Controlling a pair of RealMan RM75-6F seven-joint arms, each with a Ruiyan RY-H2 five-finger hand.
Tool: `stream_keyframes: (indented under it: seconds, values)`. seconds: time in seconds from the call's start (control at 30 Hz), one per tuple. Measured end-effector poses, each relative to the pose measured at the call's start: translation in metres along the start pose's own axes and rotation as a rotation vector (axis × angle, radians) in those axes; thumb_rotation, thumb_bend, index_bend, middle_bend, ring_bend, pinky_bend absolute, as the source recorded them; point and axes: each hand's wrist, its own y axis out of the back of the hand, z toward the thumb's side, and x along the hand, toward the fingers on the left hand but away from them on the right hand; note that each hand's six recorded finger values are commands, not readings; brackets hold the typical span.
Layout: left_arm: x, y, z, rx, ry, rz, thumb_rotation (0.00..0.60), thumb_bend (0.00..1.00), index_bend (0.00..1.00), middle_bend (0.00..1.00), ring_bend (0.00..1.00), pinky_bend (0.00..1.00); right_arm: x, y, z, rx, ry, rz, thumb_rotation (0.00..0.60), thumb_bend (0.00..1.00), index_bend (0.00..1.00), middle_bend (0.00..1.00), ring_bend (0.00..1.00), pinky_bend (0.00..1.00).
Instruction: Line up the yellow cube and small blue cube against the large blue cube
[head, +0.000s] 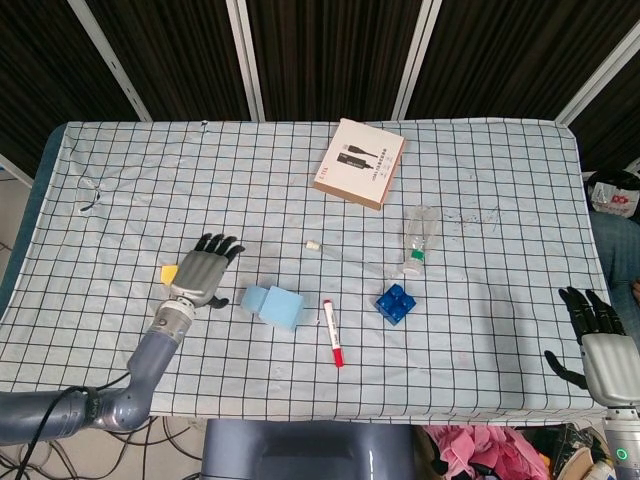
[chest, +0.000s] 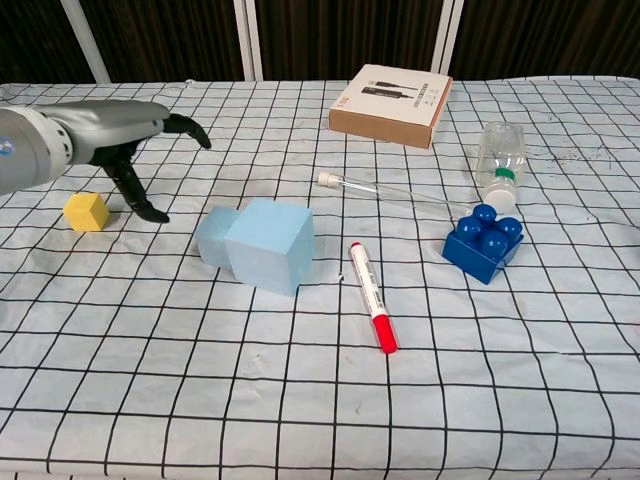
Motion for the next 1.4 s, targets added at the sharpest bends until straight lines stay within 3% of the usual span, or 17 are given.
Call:
stream_keyframes:
  seconds: [0.3, 0.6, 0.9, 1.4]
  values:
    - [0.007, -0.006, -0.069, -0.019, 0.1, -0.036, 0.6, 0.16, 0.26, 0.07, 0.0, 0.0, -0.001, -0.004, 0.004, 0.01, 0.005, 0.011, 0.6, 0.22, 0.0, 0.05, 0.0, 0.11]
    - [0.005, -0.021, -0.107, -0.004, 0.179, -0.059, 0.6, 0.19, 0.36, 0.07, 0.0, 0.0, -0.002, -0.006, 0.003, 0.015, 0.0, 0.017, 0.6, 0.22, 0.0, 0.05, 0.0, 0.11]
    - [0.006, -0.035, -0.117, -0.012, 0.22, -0.08, 0.6, 0.24, 0.4, 0.09, 0.0, 0.0, -0.002, -0.006, 0.0, 0.014, -0.005, 0.017, 0.6, 0.22, 0.0, 0.05, 0.0, 0.11]
    - [0.014, -0.04, -0.111, -0.011, 0.236, -0.074, 0.6, 0.31, 0.47, 0.12, 0.0, 0.0, -0.002, -0.006, -0.001, 0.011, -0.006, 0.017, 0.6, 0.22, 0.0, 0.05, 0.0, 0.11]
